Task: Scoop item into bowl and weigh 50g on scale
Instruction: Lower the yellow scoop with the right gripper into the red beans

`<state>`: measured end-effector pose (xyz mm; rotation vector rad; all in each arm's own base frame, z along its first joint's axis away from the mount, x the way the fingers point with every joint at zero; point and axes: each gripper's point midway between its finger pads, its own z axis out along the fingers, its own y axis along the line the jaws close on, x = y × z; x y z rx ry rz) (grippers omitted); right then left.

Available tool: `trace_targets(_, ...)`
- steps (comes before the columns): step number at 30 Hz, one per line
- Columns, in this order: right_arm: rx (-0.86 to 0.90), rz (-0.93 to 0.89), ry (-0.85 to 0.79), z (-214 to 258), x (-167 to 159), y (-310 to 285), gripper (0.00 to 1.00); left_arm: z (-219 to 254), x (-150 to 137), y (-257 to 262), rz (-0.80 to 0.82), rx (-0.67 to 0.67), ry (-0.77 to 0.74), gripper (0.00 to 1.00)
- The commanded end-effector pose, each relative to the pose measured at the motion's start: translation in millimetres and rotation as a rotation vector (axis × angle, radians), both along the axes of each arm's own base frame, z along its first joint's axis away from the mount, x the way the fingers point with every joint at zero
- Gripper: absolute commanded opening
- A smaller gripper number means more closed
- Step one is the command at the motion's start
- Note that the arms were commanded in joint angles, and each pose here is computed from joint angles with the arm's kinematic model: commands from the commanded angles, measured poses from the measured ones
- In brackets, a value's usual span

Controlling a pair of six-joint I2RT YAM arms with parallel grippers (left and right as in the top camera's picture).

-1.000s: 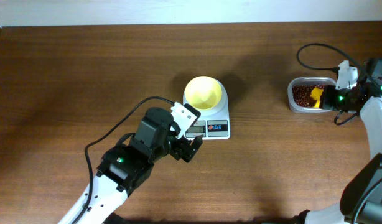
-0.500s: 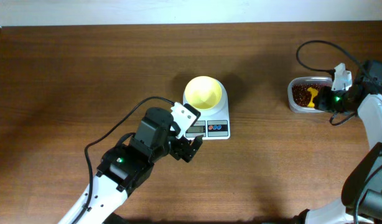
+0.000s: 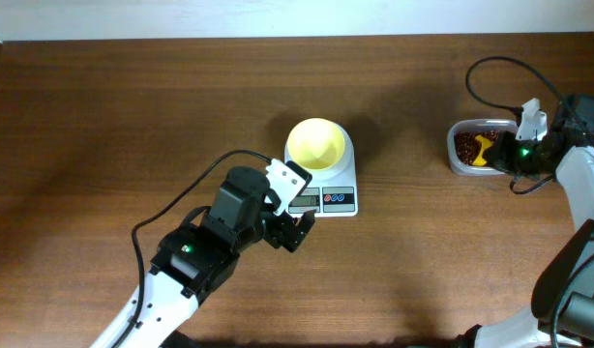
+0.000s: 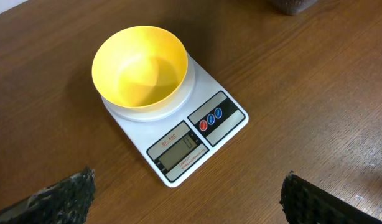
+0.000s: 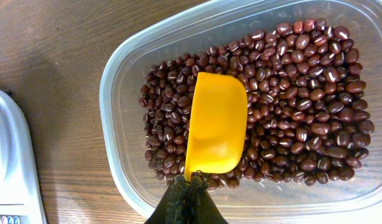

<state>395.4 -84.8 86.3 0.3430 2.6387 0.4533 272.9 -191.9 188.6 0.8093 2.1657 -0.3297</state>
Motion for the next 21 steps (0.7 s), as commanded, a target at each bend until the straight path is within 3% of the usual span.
trace_targets(1, 0.082, -0.016, 0.009, -6.7, -2.6, 5.7, 0.04, -4.3, -1.5, -0.3, 0.004, -0.004, 0.016, 0.99)
trace_targets(7, 0.191, -0.058, -0.038, 0.6, -4.5, -9.6, 0.04, -4.3, -1.5, -0.3, 0.004, -0.004, 0.016, 0.99)
trace_targets(13, 0.334, -0.048, 0.003, -23.9, -3.1, 3.9, 0.04, -4.3, -1.5, -0.3, 0.004, -0.004, 0.016, 0.99)
trace_targets(21, 0.354, -0.112, 0.010, -24.8, -11.8, -16.9, 0.04, -4.3, -1.5, -0.3, 0.004, -0.004, 0.016, 0.99)
